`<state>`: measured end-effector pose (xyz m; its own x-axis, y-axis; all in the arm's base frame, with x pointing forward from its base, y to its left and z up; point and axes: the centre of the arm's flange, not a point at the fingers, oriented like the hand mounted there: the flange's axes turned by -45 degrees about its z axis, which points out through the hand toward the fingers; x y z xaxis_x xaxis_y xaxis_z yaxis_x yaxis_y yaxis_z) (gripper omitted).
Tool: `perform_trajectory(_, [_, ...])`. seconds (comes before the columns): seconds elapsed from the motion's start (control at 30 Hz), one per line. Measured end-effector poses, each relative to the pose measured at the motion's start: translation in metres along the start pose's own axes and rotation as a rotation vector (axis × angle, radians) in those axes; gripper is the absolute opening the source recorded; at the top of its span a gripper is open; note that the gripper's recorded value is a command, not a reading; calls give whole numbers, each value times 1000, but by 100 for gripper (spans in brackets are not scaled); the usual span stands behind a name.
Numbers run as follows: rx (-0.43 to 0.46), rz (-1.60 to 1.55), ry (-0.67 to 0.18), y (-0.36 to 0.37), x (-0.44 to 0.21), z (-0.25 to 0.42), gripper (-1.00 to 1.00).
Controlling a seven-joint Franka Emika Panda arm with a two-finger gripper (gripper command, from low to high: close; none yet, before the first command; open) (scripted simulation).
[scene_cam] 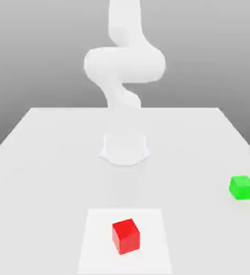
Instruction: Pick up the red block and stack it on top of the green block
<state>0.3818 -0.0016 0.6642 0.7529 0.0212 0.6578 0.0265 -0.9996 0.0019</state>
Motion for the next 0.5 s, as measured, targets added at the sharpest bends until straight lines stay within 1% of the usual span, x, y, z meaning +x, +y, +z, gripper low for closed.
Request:
perform_trajectory(0.23, [45,-103,-232,0,-46,155,0])
perform_trajectory(0.5, [91,-223,-488,-5,-150,293,0])
